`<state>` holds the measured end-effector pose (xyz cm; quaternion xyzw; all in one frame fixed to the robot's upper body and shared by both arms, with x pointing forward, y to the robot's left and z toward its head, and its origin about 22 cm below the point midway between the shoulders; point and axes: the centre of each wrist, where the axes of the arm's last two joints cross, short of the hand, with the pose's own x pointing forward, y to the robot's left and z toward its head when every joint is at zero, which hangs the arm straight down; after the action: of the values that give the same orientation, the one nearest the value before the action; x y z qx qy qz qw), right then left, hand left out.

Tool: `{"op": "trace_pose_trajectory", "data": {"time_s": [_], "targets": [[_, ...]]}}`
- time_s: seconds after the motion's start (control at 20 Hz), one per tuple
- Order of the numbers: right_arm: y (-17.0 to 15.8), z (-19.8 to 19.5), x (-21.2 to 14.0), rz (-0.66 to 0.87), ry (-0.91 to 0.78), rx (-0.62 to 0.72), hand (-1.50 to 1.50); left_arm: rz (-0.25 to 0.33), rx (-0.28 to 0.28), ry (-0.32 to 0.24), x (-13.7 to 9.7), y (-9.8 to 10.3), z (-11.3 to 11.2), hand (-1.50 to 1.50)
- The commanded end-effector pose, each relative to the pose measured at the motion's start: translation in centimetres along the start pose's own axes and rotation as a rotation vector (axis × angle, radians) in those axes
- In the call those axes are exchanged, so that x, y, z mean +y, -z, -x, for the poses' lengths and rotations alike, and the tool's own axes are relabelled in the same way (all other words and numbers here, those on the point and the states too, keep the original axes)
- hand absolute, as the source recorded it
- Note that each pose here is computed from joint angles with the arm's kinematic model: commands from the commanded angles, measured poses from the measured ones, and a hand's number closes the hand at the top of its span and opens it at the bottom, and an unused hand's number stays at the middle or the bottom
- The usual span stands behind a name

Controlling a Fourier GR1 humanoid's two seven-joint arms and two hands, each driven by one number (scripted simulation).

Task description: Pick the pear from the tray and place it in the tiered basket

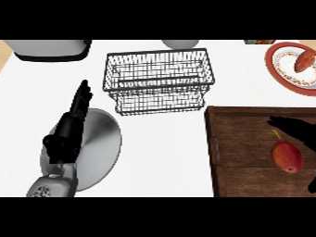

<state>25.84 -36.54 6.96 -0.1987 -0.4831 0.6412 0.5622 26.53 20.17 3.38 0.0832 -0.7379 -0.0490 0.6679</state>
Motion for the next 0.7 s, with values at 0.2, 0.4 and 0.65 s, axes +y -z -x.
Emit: {"op": "trace_pose_trajectory", "data": {"time_s": [0.2,0.4,0.65], "targets": [[-1.0,2.7,1.0,-0.017,0.028,-0.01,-1.5,-0.004,0.005,-0.009,0.7,0.0,-1.2,0.0],[0.4,1.1,2.9,0.001,0.05,-0.012,-1.5,0.003,0.012,-0.005,-0.1,-1.9,1.0,0.0],[2.0,0.4,2.2,0.102,0.062,-0.016,1.5,0.002,-0.003,-0.002,-1.3,1.0,0.0,0.0]]}}
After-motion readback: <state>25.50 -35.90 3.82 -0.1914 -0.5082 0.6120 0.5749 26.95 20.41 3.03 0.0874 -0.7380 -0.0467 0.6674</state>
